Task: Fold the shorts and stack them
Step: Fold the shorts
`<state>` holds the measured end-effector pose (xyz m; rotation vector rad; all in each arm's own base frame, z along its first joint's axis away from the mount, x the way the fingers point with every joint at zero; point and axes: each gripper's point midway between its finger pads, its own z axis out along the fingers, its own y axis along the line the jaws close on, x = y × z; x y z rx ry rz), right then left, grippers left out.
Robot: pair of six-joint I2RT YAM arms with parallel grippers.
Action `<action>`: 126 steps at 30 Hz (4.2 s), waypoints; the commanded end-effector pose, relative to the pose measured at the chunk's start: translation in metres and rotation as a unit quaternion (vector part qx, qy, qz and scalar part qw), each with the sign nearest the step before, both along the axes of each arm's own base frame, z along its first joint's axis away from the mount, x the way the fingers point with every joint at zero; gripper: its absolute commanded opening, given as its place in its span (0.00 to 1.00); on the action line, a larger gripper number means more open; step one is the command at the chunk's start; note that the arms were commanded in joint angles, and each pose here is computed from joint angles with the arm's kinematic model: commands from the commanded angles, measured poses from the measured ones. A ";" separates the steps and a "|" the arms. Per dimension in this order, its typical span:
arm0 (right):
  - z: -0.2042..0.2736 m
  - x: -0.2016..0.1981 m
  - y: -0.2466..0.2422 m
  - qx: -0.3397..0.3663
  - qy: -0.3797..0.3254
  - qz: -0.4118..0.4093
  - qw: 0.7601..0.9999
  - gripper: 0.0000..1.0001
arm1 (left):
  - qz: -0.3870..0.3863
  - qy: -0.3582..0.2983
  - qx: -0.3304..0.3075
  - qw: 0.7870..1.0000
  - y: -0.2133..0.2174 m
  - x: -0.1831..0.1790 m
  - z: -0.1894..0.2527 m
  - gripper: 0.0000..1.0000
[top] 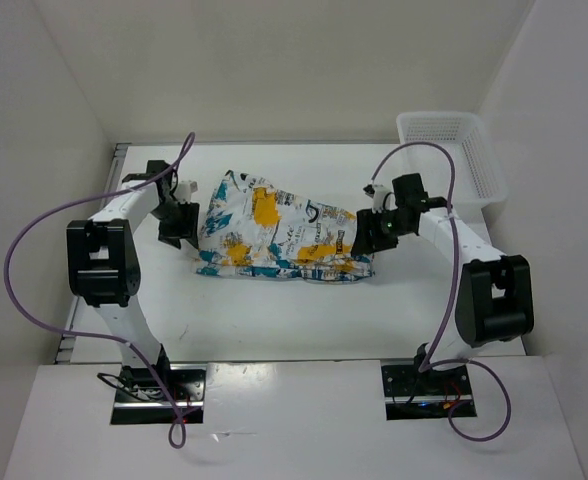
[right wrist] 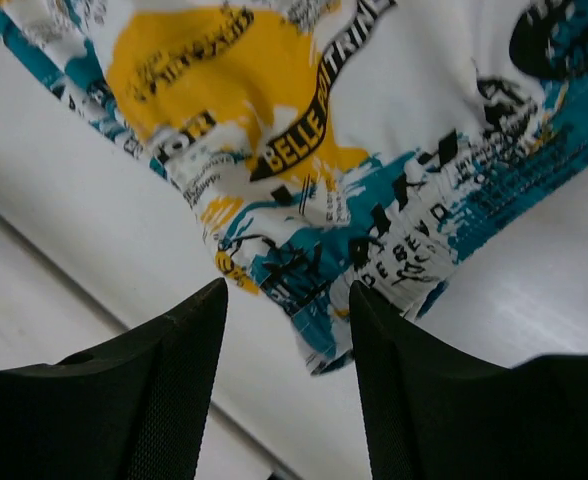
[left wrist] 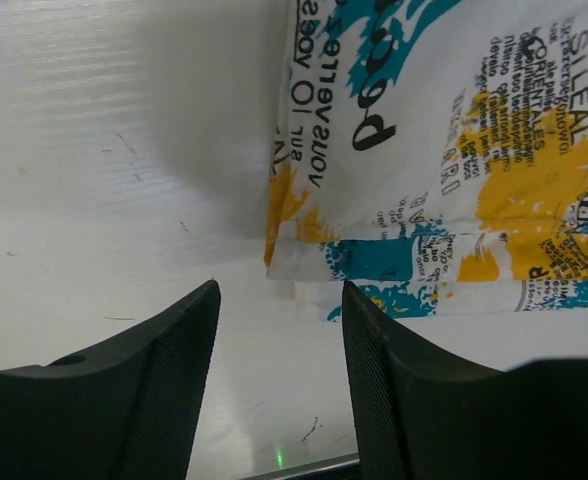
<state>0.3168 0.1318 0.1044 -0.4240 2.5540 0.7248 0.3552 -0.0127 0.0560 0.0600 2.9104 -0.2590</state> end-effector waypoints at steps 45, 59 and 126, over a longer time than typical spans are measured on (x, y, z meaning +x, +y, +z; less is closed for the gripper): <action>0.025 0.011 -0.017 0.021 0.000 -0.006 1.000 0.00 | -0.010 -0.032 -0.080 0.996 -0.019 0.017 0.032 0.09; 0.019 -0.015 -0.029 -0.024 -0.001 0.130 0.991 0.00 | -0.008 -0.019 -0.079 0.997 -0.019 0.005 0.026 0.30; -0.102 -0.010 -0.025 -0.057 0.187 -0.101 0.975 0.16 | -0.020 0.022 0.031 0.999 -0.006 -0.012 0.028 0.57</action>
